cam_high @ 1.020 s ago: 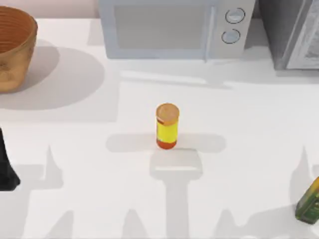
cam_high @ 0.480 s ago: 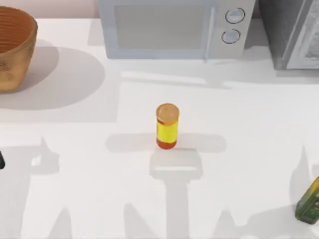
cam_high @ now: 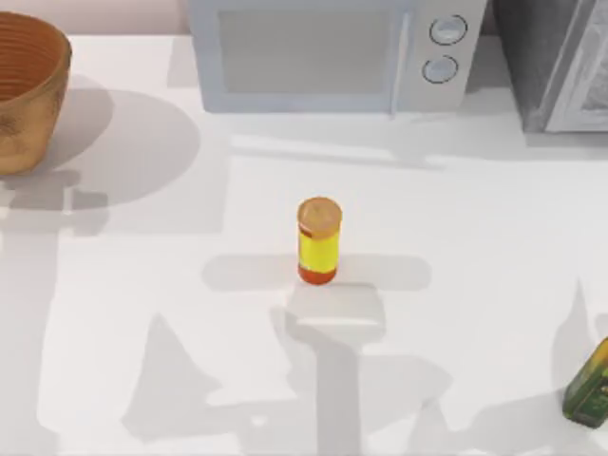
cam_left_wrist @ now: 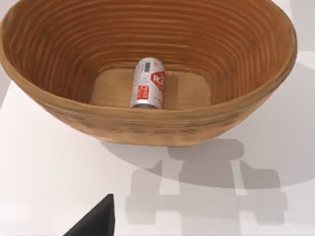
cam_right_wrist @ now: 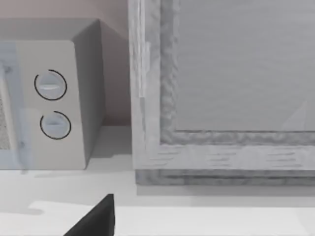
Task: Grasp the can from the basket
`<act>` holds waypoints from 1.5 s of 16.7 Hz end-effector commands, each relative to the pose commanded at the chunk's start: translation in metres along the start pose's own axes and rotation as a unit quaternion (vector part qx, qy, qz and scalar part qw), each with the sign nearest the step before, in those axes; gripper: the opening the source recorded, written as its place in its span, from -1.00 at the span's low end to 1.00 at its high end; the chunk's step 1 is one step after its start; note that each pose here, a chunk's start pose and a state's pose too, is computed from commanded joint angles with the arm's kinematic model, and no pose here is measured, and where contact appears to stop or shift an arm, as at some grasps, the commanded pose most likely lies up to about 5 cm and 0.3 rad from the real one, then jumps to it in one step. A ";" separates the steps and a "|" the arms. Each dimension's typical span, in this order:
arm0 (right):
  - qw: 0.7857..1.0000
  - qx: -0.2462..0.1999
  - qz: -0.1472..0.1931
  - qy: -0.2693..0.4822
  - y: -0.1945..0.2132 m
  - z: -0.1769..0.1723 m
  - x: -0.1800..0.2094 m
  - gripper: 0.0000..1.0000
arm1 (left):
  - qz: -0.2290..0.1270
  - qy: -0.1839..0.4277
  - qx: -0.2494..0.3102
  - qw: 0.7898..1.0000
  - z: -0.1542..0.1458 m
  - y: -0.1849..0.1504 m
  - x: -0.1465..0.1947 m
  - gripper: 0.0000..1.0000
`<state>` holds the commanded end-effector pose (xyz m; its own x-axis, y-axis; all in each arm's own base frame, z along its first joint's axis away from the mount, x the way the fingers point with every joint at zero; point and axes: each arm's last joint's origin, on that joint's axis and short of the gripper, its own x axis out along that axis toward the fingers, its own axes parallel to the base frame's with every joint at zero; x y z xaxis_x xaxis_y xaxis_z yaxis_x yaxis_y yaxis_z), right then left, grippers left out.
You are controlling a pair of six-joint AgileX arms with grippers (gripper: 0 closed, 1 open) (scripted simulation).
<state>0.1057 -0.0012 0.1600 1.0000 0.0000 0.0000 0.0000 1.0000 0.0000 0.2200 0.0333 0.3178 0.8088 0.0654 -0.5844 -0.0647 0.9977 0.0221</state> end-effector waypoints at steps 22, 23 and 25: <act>1.000 0.000 0.000 0.000 0.000 0.000 0.000 1.00 | -0.053 0.363 0.016 0.930 0.065 0.056 0.310 1.00; 1.000 0.000 0.000 0.000 0.000 0.000 0.000 1.00 | -0.053 0.363 0.016 0.930 0.065 0.056 0.310 1.00; 1.000 0.000 0.000 0.000 0.000 0.000 0.000 1.00 | -0.055 0.364 0.018 0.930 0.064 0.054 0.311 1.00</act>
<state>0.1057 -0.0012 0.1600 1.0000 0.0000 0.0000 0.0000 1.0000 0.0000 0.5058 0.1088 0.1893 0.1990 -0.0542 -0.9785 0.0240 0.9984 -0.0505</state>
